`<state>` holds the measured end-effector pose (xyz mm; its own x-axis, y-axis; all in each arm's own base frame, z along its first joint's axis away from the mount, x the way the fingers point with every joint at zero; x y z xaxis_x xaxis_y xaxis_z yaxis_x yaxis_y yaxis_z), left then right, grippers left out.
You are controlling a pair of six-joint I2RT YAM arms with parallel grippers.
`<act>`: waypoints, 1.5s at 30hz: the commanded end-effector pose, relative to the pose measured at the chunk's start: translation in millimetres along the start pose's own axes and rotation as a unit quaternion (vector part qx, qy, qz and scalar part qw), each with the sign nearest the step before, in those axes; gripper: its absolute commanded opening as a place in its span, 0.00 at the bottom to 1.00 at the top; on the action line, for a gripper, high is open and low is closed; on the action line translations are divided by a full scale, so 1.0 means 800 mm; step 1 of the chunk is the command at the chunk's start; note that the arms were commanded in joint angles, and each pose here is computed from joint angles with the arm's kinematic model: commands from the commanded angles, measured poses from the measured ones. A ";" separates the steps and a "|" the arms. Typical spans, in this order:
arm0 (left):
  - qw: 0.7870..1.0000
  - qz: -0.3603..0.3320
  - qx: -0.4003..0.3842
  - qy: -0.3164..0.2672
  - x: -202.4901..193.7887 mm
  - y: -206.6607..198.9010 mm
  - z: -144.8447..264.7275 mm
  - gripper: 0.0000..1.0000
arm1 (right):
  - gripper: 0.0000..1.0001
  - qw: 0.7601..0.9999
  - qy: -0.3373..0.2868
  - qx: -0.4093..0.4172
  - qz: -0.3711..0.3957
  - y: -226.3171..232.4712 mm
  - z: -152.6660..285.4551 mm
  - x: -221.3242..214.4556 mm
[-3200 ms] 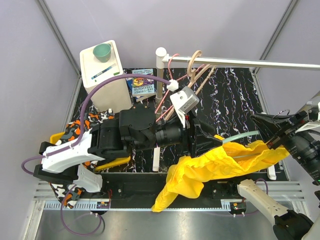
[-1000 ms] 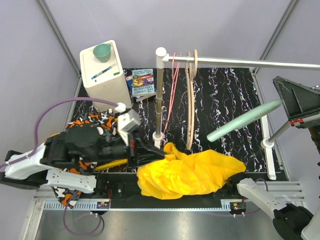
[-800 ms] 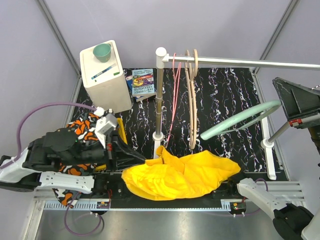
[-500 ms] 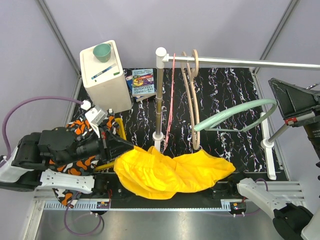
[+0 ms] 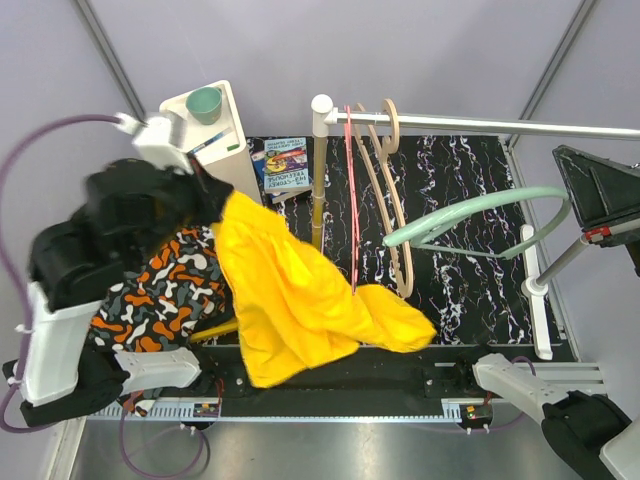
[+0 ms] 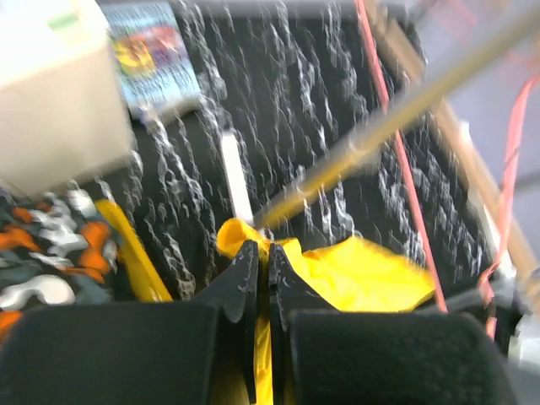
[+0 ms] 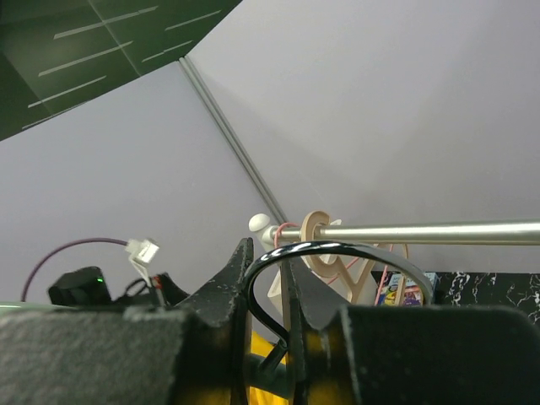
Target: Remove the shorts from the hanger
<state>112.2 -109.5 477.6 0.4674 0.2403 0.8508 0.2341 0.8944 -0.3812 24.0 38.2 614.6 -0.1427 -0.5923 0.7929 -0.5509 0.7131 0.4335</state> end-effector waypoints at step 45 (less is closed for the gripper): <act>0.860 -0.114 0.310 -0.390 0.173 0.107 0.204 0.00 | 0.00 0.995 0.095 -0.010 -0.004 -0.019 -0.056 -0.044</act>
<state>64.6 48.1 629.9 -0.3656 0.0029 0.9308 -0.2549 0.9615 -0.1031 66.4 58.2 588.2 0.0498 -0.4962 0.8668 -0.4806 0.7488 0.4564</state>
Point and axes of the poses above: each gripper's point midway between its finger pads, its own z axis back along the fingers, its own y axis along the line the jaws close on, x = y × z, the point moved 10 cm from there along z, back along the fingers, and after that the axes turned 5 degrees about z, right-handed, at the moved point
